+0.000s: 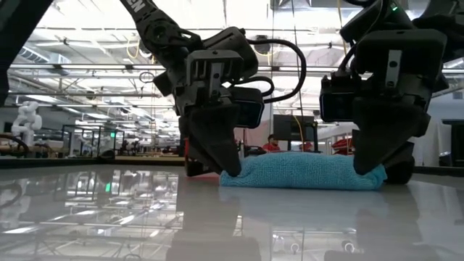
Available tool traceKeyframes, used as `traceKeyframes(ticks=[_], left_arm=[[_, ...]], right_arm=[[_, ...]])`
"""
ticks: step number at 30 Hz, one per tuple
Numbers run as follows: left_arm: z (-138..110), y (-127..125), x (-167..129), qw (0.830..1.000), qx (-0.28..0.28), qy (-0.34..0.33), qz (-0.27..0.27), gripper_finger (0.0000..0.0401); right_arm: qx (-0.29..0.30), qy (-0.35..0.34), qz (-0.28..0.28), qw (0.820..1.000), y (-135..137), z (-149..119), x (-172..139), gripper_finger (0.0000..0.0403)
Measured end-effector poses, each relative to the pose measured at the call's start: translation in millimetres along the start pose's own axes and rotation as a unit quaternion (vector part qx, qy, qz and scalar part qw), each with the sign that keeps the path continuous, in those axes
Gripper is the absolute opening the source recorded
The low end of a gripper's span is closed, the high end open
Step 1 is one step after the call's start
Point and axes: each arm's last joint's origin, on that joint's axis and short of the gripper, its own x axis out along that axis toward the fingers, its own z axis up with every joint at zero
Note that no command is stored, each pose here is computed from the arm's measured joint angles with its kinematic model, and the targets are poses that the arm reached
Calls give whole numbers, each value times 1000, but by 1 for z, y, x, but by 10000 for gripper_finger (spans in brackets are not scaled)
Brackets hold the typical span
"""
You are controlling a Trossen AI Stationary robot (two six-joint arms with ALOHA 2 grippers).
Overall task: Roll towel
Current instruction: Roll the blue towel
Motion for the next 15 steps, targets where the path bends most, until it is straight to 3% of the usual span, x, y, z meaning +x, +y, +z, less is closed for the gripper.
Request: traceKeyframes(ticks=[4, 9, 15], left_arm=[[0, 2, -3, 1000, -14, 8, -11, 43], [0, -5, -9, 1000, 14, 5, -19, 44], [0, -14, -20, 999, 49, -6, -21, 94]], right_arm=[[8, 10, 0, 1000, -1, 0, 0, 13], [27, 14, 3, 1000, -3, 2, -1, 13], [41, 39, 15, 998, -5, 3, -2, 13]])
